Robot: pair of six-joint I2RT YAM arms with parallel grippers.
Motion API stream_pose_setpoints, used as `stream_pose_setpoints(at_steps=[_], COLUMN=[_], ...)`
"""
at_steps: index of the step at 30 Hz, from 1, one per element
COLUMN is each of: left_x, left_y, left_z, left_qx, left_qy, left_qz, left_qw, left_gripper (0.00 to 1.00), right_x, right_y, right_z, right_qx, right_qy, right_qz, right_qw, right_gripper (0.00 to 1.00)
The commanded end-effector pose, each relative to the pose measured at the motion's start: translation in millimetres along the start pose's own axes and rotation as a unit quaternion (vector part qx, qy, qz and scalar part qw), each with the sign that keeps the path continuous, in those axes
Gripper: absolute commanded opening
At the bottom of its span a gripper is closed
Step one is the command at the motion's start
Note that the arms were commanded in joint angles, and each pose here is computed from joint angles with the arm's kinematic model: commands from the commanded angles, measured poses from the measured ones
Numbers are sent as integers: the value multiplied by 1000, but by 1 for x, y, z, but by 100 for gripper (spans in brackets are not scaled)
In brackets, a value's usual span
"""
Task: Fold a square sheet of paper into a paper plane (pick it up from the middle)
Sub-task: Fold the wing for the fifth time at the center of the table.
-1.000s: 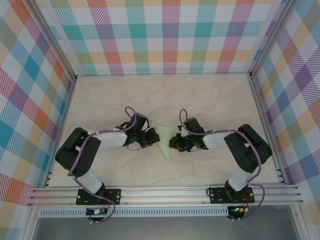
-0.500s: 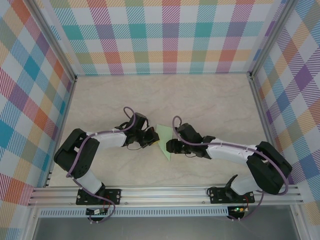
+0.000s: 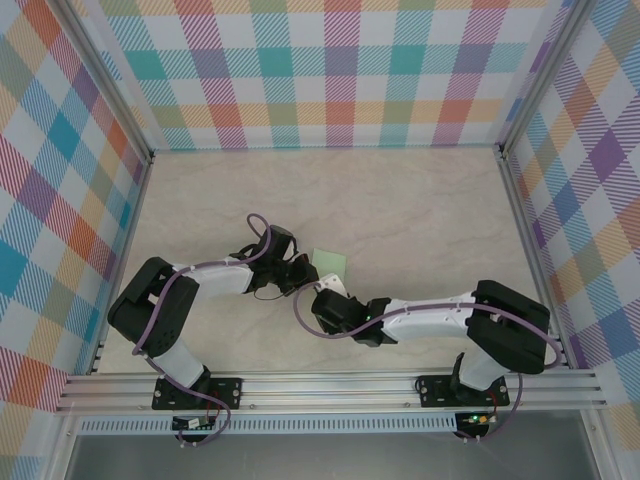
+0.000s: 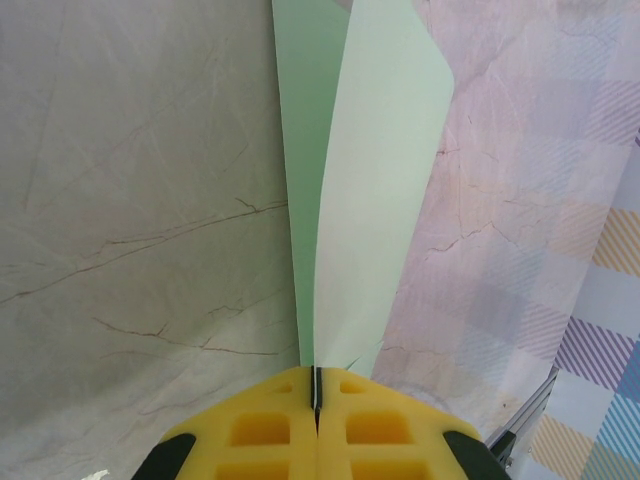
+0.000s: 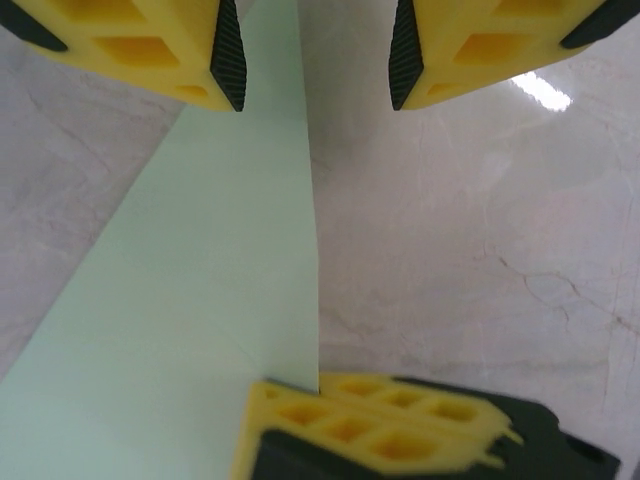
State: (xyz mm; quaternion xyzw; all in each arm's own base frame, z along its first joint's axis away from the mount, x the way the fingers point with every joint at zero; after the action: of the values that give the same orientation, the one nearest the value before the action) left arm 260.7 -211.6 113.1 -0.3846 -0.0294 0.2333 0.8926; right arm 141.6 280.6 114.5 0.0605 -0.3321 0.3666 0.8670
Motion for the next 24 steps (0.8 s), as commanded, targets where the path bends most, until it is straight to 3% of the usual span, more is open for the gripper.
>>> stream_pose_setpoints(at_steps=[1,24], left_x=[-1,-1], left_y=[-6,-7], left_z=[1,1], left_qx=[-4,-1], left_qy=[5,8], left_qz=[-4,-5], left_qw=[1000,1000], left_gripper=[1,1], right_x=[11,14], right_y=[1,10], right_z=[-4,-27], right_qx=[-41,-87], right_qy=[-1,38], right_qz=[32,73], right_qw=[999,993], right_gripper=[44,34])
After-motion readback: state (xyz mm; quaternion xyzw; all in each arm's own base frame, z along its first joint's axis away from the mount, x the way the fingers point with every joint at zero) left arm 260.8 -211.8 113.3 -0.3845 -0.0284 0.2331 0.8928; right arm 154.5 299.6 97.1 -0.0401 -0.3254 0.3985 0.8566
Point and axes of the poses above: each hand's point on the last joint's axis, 136 mm out from that joint toward the fingers, its own z axis back along the fingers, its own y axis along the line the jaws close on, x = y × z, the point moved 9 cm from there along z, back along the fingers, and after that the axes turned 14 degrees about z, right-handed, at the moved point
